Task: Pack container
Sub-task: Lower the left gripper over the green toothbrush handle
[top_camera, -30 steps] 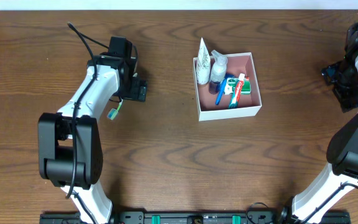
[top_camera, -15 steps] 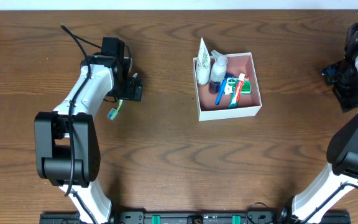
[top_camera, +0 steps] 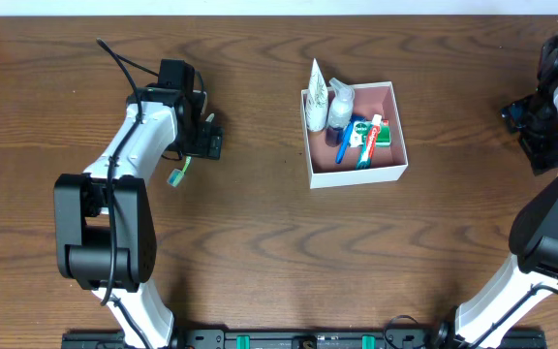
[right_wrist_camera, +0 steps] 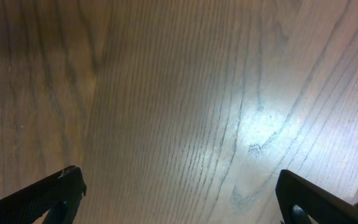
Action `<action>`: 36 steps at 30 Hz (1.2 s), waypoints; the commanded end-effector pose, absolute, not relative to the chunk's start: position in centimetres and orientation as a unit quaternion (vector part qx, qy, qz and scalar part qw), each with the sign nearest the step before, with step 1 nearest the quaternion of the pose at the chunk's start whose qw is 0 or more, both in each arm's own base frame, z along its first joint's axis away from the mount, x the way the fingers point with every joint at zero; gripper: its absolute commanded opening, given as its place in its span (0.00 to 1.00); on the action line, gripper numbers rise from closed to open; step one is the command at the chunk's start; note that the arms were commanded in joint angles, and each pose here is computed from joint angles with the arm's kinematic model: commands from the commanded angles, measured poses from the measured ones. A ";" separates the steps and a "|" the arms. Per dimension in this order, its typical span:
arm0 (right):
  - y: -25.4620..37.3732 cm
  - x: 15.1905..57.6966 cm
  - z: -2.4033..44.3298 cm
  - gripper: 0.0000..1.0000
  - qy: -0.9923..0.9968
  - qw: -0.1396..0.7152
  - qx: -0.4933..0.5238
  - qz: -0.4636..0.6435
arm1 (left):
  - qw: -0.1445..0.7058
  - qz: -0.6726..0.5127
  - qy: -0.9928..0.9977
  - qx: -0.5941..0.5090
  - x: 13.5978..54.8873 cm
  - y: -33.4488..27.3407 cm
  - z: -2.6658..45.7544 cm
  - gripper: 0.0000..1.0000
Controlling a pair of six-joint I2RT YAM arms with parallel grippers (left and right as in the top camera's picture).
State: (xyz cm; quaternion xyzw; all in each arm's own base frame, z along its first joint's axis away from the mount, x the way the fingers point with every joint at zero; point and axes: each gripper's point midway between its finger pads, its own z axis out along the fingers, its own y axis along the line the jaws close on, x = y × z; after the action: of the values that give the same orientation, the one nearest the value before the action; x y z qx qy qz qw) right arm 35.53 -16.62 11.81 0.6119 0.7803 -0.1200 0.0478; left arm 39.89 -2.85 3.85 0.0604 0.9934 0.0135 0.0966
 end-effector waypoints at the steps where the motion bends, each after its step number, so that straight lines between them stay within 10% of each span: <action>1: -16.9 35.5 11.8 0.99 0.775 0.050 0.617 -0.126 | 0.086 0.011 0.994 0.065 39.6 -2.7 3.1 0.98; 36: -16.9 35.5 11.8 0.99 0.775 0.050 0.617 -0.126 | 0.073 0.005 0.994 0.076 38.8 -2.9 2.5 0.99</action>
State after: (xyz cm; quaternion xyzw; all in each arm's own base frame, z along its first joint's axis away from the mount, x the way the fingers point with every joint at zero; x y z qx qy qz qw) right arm 35.54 -16.62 11.80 0.6119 0.7803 -0.1198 0.0477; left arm 39.65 -3.16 3.68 0.0739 0.9929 0.0051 0.0927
